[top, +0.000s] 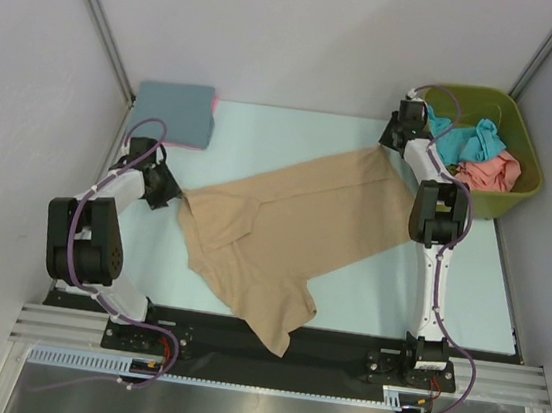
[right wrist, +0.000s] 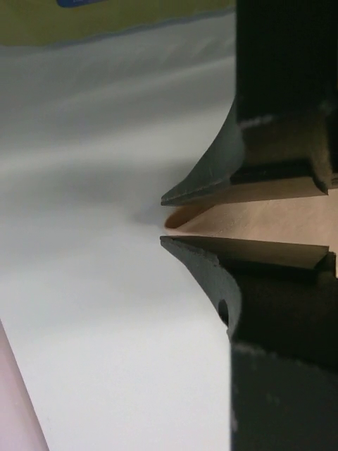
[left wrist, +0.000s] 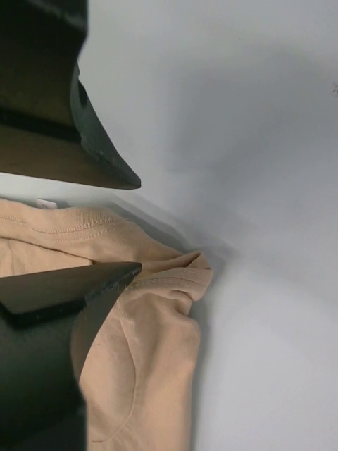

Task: Fold and stack the t-shirts
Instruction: Fold the tshirt

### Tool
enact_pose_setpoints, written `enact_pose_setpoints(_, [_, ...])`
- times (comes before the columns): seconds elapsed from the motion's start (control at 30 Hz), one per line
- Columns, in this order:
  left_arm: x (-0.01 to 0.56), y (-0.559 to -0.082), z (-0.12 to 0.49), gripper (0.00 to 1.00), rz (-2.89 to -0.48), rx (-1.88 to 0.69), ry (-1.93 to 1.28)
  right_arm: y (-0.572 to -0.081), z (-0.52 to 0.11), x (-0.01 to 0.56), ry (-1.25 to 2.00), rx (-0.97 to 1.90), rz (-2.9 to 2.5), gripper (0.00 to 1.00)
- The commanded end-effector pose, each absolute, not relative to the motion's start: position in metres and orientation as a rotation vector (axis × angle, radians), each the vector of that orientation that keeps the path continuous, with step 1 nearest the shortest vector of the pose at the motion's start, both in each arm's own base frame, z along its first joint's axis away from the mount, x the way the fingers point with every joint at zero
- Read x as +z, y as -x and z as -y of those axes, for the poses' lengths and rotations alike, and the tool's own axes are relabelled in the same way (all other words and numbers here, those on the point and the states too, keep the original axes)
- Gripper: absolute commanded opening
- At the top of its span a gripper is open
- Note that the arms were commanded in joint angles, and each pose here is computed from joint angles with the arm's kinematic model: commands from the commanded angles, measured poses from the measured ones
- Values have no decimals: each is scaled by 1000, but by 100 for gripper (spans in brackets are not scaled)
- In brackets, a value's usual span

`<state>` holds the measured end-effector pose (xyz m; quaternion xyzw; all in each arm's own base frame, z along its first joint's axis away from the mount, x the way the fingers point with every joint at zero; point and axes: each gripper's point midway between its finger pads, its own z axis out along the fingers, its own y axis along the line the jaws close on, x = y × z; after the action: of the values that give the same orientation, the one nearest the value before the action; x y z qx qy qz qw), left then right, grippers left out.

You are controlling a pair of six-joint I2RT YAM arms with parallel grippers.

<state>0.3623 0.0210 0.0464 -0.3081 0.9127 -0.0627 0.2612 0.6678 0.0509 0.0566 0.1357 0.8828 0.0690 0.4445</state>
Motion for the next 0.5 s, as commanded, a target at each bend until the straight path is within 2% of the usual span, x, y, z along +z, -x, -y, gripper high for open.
enact_pose_setpoints(0.0, [63,-375,-31,53,-2406,-121,827,-680,-40,79,-327,170,-2125,31])
enact_pose_setpoints(0.07, [75,-382,-33,58,-2376,-120,795,-679,-46,85,-299,181,-2121,39])
enact_pose_setpoints(0.23, [76,-400,-34,60,-2415,-123,724,-676,-53,90,-257,149,-2132,57])
enact_pose_setpoints(0.37, [70,-412,-24,57,-2447,-198,687,-673,-52,85,-242,131,-2149,57])
enact_pose_setpoints(0.47, [73,-414,-14,54,-2432,-272,663,-672,-50,82,-238,125,-2157,51])
